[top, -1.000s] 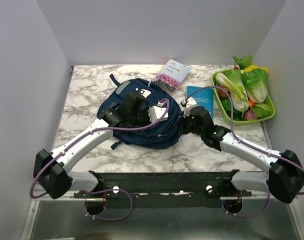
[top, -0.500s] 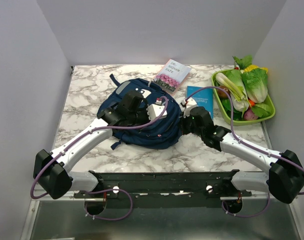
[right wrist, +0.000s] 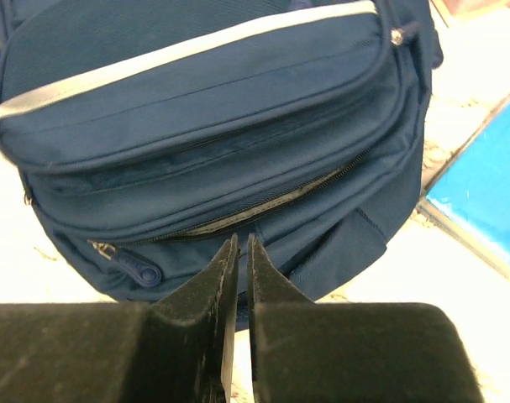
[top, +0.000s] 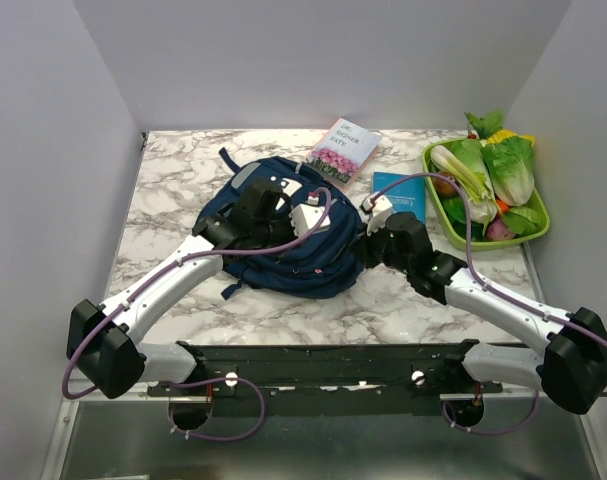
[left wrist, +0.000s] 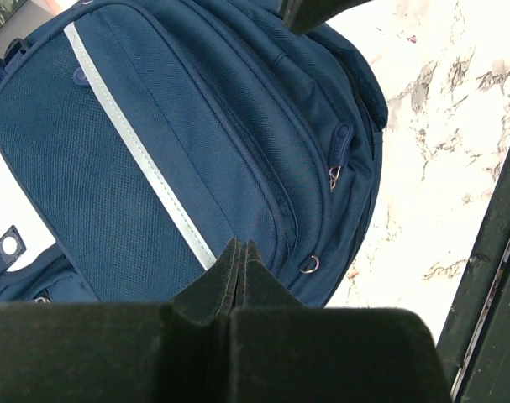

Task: Pack the student bag
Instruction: Zip the student bag at the center of the board.

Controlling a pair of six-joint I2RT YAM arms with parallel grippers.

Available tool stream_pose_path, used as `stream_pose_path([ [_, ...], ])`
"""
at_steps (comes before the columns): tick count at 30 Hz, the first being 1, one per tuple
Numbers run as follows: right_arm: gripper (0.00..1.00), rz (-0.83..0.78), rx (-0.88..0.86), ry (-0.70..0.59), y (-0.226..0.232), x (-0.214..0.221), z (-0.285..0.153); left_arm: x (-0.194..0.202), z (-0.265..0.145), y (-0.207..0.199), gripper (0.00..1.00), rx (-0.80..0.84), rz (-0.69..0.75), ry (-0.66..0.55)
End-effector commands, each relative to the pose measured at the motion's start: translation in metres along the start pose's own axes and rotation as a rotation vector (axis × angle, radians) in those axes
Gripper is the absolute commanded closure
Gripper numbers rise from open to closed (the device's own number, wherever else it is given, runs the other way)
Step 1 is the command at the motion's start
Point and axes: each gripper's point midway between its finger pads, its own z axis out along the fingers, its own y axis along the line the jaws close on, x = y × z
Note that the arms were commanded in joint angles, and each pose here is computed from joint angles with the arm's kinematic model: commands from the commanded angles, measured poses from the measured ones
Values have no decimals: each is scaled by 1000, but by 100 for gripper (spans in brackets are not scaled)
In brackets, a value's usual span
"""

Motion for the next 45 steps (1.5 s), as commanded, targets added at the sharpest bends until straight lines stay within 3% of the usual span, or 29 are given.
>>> stream_pose_path([
  [1,55,-66,-237,-11,38,-1,-3,-19,-3,2,100,9,-2,-53],
  [4,30,-93,-331,10,52,5,-4,-14,4,-3,99,42,-11,-42],
  [7,26,-101,-337,13,52,7,-4,-2,19,-1,89,50,-4,-16],
  [14,30,-75,-240,-41,37,3,-15,13,47,10,79,46,10,28],
  [19,30,-62,-238,-36,36,9,-19,1,42,-1,59,105,0,-14],
  [26,28,-62,-234,-29,35,14,-18,-10,29,-21,51,186,-1,-65],
  [33,29,-60,-225,-45,33,11,-22,14,48,-26,51,159,40,10],
  [41,31,-57,-236,-44,35,12,-23,19,51,24,54,-122,61,58],
  [45,31,-63,-246,-41,37,12,-23,20,53,27,55,-129,64,66],
])
